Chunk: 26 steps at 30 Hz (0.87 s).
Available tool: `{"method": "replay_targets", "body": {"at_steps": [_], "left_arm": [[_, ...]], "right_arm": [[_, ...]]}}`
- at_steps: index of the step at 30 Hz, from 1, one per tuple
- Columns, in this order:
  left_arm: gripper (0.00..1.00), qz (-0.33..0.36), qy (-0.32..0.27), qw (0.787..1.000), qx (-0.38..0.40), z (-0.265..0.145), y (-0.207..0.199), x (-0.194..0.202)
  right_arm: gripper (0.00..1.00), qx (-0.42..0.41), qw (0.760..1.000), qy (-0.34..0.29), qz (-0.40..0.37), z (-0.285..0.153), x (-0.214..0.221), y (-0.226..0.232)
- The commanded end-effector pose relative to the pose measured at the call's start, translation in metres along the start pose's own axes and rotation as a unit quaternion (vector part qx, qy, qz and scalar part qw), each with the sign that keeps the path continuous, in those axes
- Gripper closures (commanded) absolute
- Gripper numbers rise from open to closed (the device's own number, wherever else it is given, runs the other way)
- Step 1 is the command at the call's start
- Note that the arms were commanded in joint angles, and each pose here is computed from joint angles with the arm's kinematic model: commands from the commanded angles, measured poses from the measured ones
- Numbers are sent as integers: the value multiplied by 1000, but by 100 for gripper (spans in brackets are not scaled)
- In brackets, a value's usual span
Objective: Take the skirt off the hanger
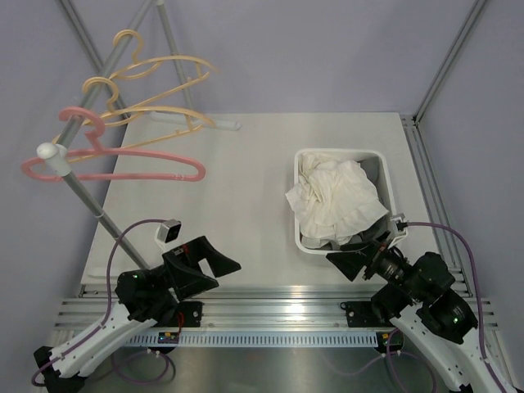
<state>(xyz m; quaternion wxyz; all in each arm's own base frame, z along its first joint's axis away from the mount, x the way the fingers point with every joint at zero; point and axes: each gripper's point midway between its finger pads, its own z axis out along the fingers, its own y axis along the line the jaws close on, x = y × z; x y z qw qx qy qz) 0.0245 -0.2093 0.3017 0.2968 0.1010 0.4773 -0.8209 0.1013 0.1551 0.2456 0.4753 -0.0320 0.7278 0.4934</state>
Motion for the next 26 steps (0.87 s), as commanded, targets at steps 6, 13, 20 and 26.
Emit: {"method": "replay_targets", "body": {"at_steps": [6, 13, 20, 26], "left_arm": [[1, -9, -9, 998, 66, -28, 14, 20], [1, -13, 2, 998, 57, -28, 20, 25], [1, -14, 9, 998, 53, -29, 21, 27], [1, -13, 10, 999, 51, -29, 23, 28]], "right_arm": [[1, -59, 998, -19, 16, -2, 5, 11], [1, -92, 995, -14, 31, 14, 15, 10], [1, -110, 993, -6, 43, 28, 28, 3], [1, -94, 995, -9, 28, 28, 27, -2]]}}
